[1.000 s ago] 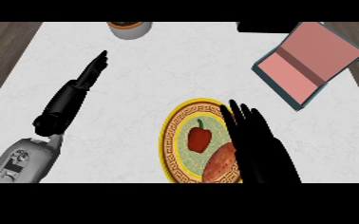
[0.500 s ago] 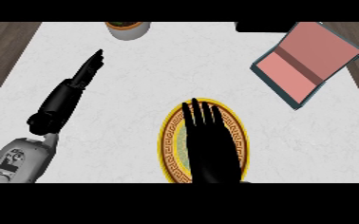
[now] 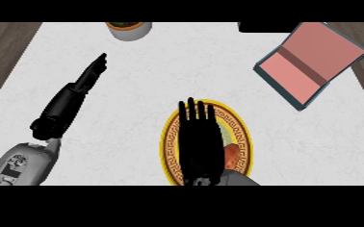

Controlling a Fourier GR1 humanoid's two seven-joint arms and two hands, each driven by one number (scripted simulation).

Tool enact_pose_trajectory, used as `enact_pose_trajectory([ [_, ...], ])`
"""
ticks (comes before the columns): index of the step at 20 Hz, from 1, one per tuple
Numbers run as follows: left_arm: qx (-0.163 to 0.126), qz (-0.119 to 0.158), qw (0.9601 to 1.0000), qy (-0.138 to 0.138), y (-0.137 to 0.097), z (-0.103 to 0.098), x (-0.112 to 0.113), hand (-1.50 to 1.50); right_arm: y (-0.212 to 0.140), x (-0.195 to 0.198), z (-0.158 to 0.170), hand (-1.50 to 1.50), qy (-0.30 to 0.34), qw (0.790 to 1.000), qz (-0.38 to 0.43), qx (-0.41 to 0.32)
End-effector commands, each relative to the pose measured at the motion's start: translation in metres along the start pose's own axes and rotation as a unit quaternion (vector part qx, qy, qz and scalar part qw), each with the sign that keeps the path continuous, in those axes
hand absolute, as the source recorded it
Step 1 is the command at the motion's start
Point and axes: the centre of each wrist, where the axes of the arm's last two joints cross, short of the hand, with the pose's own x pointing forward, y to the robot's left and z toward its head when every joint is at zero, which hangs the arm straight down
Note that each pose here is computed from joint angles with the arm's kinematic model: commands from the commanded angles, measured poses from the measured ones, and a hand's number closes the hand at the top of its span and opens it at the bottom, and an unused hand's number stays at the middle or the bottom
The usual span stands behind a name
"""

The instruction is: Pick the bell pepper from the plate and place it in the cardboard box

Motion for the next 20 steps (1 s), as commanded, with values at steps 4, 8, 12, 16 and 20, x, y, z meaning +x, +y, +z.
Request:
enact_pose_trajectory([
  [4, 0.001, 0.001, 1.0, -0.003, 0.026, 0.007, -0.008, 0.0, 0.016, 0.021, 0.0, -1.5, 0.101, 0.994, 0.031, -0.004],
  [8, 0.004, 0.0, 1.0, -0.006, 0.002, 0.009, -0.011, 0.0, 0.015, 0.018, -0.018, -1.5, 0.113, 0.992, 0.055, 0.012],
  [12, 0.004, 0.009, 0.9999, 0.002, 0.023, -0.003, -0.002, 0.0, 0.027, 0.013, -0.019, -1.5, 0.125, 0.99, 0.061, 0.019],
  [16, 0.007, -0.002, 0.9999, -0.008, 0.006, -0.005, 0.002, 0.0, 0.024, 0.005, -0.041, -1.5, 0.123, 0.99, 0.056, 0.029],
  [20, 0.012, 0.003, 0.9999, -0.004, 0.009, -0.003, 0.005, 0.0, 0.044, 0.01, -0.036, -1.5, 0.118, 0.991, 0.052, 0.035],
])
